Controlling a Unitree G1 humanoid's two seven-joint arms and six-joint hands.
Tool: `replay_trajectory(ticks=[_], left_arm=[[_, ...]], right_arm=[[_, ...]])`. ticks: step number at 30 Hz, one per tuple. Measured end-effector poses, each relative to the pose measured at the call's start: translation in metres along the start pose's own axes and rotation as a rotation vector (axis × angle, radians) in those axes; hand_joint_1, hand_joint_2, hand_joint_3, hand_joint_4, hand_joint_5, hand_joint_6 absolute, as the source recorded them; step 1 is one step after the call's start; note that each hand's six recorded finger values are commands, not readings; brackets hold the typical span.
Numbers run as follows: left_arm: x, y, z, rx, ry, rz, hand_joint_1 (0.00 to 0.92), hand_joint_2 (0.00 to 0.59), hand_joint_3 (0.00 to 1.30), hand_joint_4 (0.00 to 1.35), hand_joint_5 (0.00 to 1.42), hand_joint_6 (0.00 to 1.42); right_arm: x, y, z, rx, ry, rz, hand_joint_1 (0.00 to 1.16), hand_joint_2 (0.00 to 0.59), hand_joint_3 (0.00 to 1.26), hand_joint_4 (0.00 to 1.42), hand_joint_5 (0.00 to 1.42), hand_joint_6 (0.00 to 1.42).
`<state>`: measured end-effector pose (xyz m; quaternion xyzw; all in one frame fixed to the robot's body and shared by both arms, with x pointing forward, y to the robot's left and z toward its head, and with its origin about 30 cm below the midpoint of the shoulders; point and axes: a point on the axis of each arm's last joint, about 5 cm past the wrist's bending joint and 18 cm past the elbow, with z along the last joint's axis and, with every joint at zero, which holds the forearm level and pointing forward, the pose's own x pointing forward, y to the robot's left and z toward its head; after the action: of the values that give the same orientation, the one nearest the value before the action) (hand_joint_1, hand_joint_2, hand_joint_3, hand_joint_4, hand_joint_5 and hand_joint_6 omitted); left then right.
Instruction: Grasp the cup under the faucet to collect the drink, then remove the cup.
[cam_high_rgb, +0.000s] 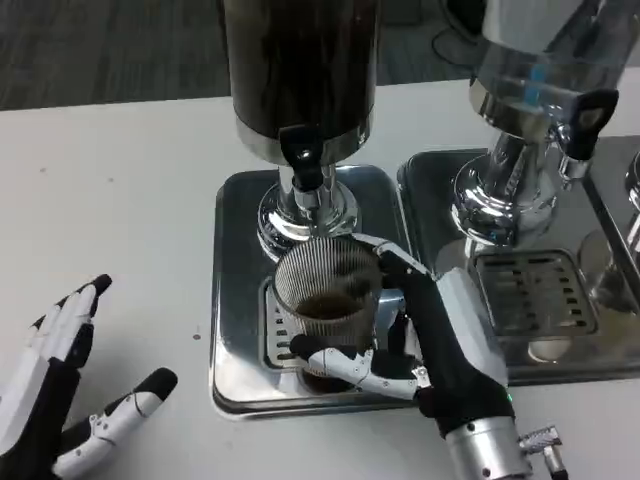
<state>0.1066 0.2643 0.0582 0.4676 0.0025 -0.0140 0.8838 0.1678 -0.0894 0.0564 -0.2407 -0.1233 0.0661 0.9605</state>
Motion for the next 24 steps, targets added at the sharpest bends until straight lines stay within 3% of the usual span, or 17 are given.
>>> replay_trajectory(ticks=[3, 9, 15, 24], left_arm=[[0.000, 0.000, -0.0001, 0.000, 0.001, -0.001, 0.000, 0.149, 0.00, 0.00, 0.00, 0.00], [-0.008, 0.000, 0.0025, 0.041, -0.017, 0.017, 0.000, 0.138, 0.00, 0.00, 0.00, 0.00], [-0.016, 0.000, 0.0055, 0.077, -0.034, 0.023, 0.000, 0.133, 0.00, 0.00, 0.00, 0.00], [-0.031, 0.000, 0.0097, 0.130, -0.059, 0.023, 0.000, 0.123, 0.00, 0.00, 0.00, 0.00]], right_arm=[[-0.002, -0.0009, -0.0008, 0.004, 0.009, -0.008, 0.97, 0.203, 0.42, 0.50, 0.80, 1.21], [-0.015, -0.0096, 0.0058, 0.012, -0.016, -0.012, 0.97, 0.200, 0.42, 0.51, 0.80, 1.22], [-0.032, -0.0135, 0.0104, 0.021, -0.013, 0.001, 0.98, 0.200, 0.43, 0.51, 0.80, 1.23], [-0.038, -0.0197, 0.0219, 0.020, -0.064, 0.009, 0.99, 0.192, 0.43, 0.52, 0.80, 1.23]])
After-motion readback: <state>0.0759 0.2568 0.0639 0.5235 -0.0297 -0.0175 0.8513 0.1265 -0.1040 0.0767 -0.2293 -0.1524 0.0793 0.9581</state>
